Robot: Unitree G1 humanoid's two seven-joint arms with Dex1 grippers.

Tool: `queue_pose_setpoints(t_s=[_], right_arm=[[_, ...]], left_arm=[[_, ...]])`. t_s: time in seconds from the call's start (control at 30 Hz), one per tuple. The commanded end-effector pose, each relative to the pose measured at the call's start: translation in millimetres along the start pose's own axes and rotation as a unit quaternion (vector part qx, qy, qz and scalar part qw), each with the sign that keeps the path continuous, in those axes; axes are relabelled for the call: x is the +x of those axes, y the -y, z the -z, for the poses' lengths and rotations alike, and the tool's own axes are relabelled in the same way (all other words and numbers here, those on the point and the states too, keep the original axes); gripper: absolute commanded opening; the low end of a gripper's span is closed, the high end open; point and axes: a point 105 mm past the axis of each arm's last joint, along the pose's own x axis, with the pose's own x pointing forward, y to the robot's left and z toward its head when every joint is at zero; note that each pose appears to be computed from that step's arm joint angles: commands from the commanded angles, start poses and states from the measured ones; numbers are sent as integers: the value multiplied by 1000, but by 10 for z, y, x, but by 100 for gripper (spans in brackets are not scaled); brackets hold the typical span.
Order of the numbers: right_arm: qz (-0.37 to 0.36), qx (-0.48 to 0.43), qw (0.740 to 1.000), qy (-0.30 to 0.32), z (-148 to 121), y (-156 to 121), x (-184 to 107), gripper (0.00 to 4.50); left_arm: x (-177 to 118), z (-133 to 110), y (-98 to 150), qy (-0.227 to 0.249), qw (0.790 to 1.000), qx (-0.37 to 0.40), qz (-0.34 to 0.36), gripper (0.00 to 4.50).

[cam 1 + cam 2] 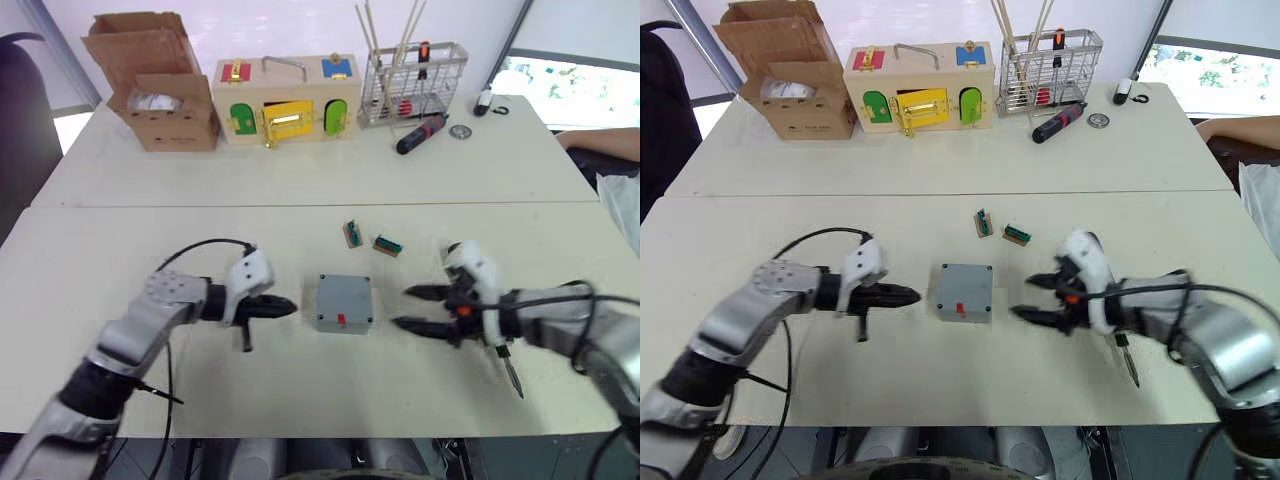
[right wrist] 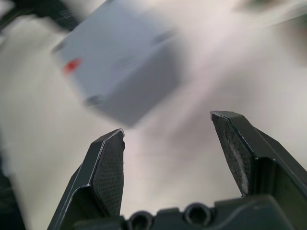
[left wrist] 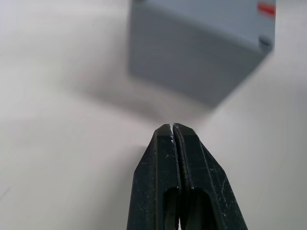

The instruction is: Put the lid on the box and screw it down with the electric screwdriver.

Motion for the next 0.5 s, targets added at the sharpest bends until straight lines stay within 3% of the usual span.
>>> queue_pose_setpoints(t_s=[0.03, 0.13, 0.23, 0.43, 0.5], right_arm=[[34, 55, 998, 21, -282, 225, -484, 321], [66, 112, 990, -54, -195, 399, -737, 321], [105, 156, 970, -151, 16, 575, -899, 321], [85, 223, 936, -259, 279, 543, -923, 441], [94, 244, 923, -283, 347, 555, -904, 446]], left_arm=[[-282, -695, 163, 82, 995, 43, 40, 0], [-435, -916, 451, 88, 986, 73, 118, 0], [-451, -1019, 540, 83, 981, 111, 137, 0], [-285, -1030, 695, 85, 974, 147, 152, 0], [-262, -933, 775, 66, 973, 155, 161, 0]])
